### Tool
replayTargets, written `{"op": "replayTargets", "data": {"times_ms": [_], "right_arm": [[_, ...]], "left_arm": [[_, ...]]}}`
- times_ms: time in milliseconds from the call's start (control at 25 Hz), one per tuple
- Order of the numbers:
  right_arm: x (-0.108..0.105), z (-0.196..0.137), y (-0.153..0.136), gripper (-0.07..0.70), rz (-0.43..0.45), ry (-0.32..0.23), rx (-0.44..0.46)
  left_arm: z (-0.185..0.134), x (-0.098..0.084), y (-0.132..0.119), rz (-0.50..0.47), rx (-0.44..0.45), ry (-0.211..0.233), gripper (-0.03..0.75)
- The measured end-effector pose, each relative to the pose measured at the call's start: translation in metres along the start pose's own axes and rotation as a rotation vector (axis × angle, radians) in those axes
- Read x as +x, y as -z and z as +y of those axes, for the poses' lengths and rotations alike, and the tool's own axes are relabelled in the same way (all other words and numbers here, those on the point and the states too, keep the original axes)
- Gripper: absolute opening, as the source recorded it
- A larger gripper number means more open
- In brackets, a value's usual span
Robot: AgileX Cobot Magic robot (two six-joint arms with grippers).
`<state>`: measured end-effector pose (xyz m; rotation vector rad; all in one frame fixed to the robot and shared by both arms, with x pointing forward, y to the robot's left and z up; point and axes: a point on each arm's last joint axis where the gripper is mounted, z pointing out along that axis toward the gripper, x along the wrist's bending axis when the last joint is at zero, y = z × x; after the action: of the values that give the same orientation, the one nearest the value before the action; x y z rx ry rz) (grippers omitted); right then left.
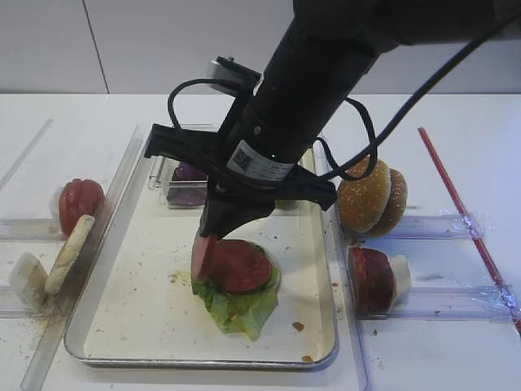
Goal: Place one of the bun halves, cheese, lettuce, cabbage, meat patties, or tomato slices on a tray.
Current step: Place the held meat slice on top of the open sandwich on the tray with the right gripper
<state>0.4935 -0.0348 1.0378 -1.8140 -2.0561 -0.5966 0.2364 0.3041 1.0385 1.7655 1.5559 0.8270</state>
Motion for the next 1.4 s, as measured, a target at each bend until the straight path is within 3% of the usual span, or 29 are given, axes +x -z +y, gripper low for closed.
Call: {"op": "replayTargets", "data": {"times_ms": [1400], "right_arm": [[-0.0054,0.0020,-0.0113,0.092,-0.034,-0.023,0.027]], "left_arm": [[0.0000,0.0000,0.0000,0.000,0.000,0.000,0.349]]}}
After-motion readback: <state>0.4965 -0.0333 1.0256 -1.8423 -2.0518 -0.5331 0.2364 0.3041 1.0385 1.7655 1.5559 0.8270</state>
